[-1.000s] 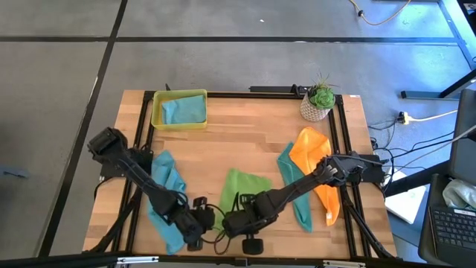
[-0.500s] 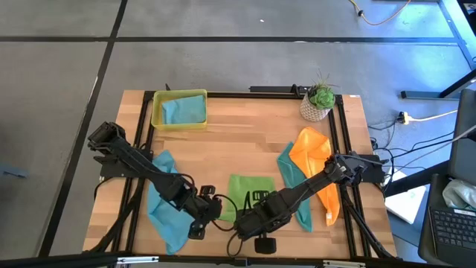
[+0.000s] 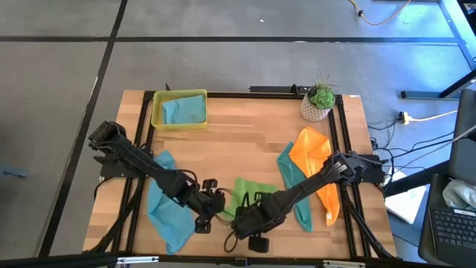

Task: Fold microfiber towels
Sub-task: Fold the green towel

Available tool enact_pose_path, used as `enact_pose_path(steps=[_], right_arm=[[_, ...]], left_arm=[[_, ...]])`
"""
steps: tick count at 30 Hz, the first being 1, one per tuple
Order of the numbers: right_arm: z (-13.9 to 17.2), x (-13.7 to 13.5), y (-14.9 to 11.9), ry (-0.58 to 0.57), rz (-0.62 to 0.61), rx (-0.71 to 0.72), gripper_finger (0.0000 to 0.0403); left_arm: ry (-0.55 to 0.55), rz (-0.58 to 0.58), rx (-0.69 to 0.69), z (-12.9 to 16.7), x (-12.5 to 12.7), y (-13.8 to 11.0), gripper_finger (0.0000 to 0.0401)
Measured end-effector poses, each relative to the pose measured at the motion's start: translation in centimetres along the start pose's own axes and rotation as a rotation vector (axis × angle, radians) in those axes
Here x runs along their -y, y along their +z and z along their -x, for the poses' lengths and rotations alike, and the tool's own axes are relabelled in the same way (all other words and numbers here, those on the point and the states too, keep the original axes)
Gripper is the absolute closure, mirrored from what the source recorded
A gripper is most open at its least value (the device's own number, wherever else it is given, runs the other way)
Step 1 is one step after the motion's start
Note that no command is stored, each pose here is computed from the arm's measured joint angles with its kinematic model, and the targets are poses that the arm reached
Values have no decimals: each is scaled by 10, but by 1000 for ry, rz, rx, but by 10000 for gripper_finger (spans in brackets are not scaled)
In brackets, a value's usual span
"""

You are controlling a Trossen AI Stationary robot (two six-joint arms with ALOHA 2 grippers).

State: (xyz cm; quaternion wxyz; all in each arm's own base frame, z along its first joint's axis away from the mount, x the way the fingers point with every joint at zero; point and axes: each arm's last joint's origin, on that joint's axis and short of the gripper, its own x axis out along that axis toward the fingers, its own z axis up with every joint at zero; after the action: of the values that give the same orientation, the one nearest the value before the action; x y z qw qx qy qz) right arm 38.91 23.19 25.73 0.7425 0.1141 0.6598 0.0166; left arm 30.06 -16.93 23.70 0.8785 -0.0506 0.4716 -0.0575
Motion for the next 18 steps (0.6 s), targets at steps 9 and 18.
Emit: enact_pose_path(steps=[9, 18], right_arm=[[-1, 7, -12, 94, -103, 33, 401], [0, 36, -50, 222, -176, 176, 402]], left_arm=[[3, -17, 18, -1, -4, 4, 401], [3, -7, 73, -2, -15, 15, 401]])
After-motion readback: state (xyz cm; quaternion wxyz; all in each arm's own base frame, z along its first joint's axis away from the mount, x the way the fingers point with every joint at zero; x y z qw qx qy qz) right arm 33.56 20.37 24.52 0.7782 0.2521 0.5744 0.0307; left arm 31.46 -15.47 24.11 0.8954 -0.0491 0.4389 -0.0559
